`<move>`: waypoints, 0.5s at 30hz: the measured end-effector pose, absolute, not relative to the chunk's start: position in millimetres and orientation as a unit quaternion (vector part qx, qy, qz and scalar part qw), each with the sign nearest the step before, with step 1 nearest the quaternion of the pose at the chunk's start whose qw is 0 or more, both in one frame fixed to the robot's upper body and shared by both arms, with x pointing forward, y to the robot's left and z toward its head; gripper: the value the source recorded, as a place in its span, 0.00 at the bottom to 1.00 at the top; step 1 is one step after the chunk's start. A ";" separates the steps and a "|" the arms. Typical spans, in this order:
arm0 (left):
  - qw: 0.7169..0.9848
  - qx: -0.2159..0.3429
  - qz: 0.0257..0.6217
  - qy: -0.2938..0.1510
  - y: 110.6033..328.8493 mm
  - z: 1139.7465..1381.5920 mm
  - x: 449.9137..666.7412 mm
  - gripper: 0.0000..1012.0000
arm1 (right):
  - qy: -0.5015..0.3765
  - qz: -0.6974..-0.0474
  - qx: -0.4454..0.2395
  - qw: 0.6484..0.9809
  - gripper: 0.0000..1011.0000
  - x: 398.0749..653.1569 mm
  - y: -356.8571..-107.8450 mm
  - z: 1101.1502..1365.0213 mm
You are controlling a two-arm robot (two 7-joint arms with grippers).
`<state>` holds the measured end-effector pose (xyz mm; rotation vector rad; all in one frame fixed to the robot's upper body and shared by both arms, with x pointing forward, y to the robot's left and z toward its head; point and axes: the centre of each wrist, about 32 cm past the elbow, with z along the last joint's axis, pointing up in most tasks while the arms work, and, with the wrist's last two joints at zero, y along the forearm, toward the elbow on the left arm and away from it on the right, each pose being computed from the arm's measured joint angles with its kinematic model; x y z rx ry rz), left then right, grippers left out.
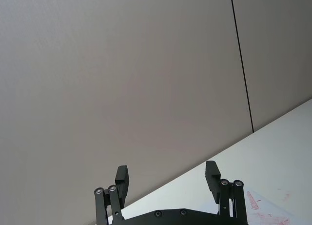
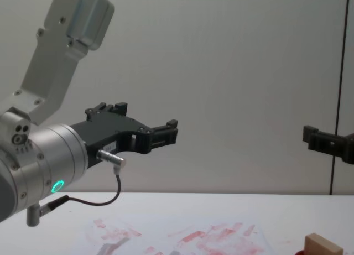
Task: Use the one hand to pick up the stamp and affix it onto the A4 paper.
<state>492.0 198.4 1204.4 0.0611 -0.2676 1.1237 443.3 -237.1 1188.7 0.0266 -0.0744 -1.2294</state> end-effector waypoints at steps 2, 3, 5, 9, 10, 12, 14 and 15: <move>0.837 0.029 0.531 -0.126 198.4 1204.4 492.0 0.99 | -0.035 -0.577 0.012 0.816 0.99 443.3 -237.1 1188.8; 0.837 0.029 0.531 -0.126 198.4 1204.4 492.0 0.99 | -0.035 -0.577 0.012 0.816 0.99 443.3 -237.1 1188.7; 0.837 0.029 0.531 -0.126 198.4 1204.4 492.0 0.99 | -0.035 -0.577 0.012 0.816 0.99 443.3 -237.1 1188.8; 0.837 0.029 0.531 -0.126 198.4 1204.4 492.0 0.99 | -0.035 -0.577 0.012 0.816 0.99 443.3 -237.1 1188.8; 0.837 0.029 0.531 -0.126 198.4 1204.4 492.0 0.99 | -0.035 -0.577 0.012 0.816 0.99 443.3 -237.1 1188.7; 0.837 0.029 0.531 -0.126 198.4 1204.4 492.0 0.99 | -0.035 -0.577 0.012 0.816 0.99 443.3 -237.1 1188.7; 0.837 0.029 0.531 -0.126 198.4 1204.4 492.0 0.99 | -0.035 -0.577 0.012 0.816 0.99 443.3 -237.1 1188.7; 0.837 0.029 0.531 -0.126 198.4 1204.4 492.0 0.99 | -0.035 -0.577 0.012 0.816 0.99 443.3 -237.1 1188.7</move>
